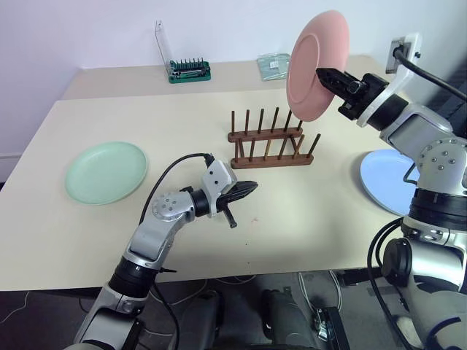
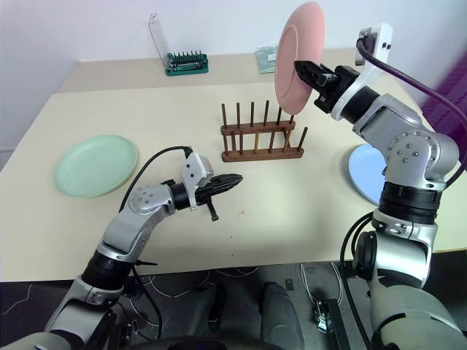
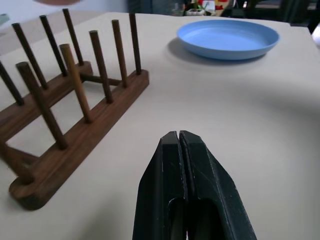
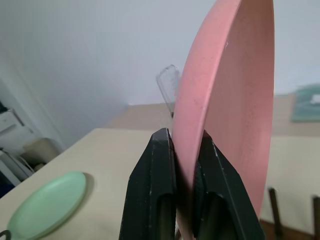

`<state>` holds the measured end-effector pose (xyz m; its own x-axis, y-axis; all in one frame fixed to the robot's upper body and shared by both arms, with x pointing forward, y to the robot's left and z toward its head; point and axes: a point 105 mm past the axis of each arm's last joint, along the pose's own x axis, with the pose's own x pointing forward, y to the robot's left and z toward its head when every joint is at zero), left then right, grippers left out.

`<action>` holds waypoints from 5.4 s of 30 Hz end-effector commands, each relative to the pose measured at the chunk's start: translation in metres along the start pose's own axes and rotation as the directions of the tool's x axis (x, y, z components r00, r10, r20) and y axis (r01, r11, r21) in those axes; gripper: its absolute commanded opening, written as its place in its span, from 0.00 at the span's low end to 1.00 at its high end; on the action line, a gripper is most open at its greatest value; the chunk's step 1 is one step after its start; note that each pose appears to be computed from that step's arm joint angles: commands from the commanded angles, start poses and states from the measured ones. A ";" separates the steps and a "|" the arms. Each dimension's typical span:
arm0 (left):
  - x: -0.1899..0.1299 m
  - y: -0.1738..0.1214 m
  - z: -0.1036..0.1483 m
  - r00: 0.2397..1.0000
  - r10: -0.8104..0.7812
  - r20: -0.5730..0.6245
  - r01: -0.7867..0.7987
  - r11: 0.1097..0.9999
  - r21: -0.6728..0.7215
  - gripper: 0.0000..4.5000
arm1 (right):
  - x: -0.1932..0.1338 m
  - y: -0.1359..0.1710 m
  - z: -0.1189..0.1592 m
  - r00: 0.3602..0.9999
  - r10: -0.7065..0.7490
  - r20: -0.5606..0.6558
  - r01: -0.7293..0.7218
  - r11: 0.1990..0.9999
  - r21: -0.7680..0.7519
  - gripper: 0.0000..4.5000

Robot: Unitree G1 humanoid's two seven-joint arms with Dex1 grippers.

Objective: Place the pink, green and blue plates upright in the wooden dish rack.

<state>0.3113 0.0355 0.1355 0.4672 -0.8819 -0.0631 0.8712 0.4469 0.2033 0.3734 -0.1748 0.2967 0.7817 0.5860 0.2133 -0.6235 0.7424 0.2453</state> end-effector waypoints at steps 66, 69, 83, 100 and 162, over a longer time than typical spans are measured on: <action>-0.249 0.126 -0.059 0.021 0.819 -0.573 -0.610 -0.444 -0.656 0.01 | 0.020 0.102 -0.060 0.869 0.409 -0.277 -0.476 0.541 -0.693 0.95; -0.239 0.140 -0.025 0.055 0.908 -0.415 -0.668 -0.275 -0.692 0.01 | 0.021 0.103 -0.062 0.863 0.415 -0.289 -0.488 0.534 -0.690 0.95; -0.103 0.142 0.127 0.421 0.907 0.021 -0.761 0.366 -0.536 0.00 | 0.064 0.125 -0.095 0.870 0.371 -0.325 -0.358 0.021 -0.934 0.98; -0.083 0.128 0.122 0.537 0.841 -0.072 -0.686 0.385 -0.617 0.00 | 0.084 0.100 -0.102 0.937 0.263 -0.231 -0.192 -0.165 -0.967 0.46; -0.068 0.031 0.015 0.961 0.278 0.003 -0.277 0.958 -0.080 0.77 | 0.042 0.045 -0.030 0.998 0.039 -0.038 -0.044 0.992 -0.119 0.64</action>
<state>0.3082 0.1077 0.1482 0.6965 -0.7160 -0.0475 0.7158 0.6885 0.1163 0.3860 -0.1091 0.2577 0.7771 0.6218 0.0975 -0.6261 0.7477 0.2214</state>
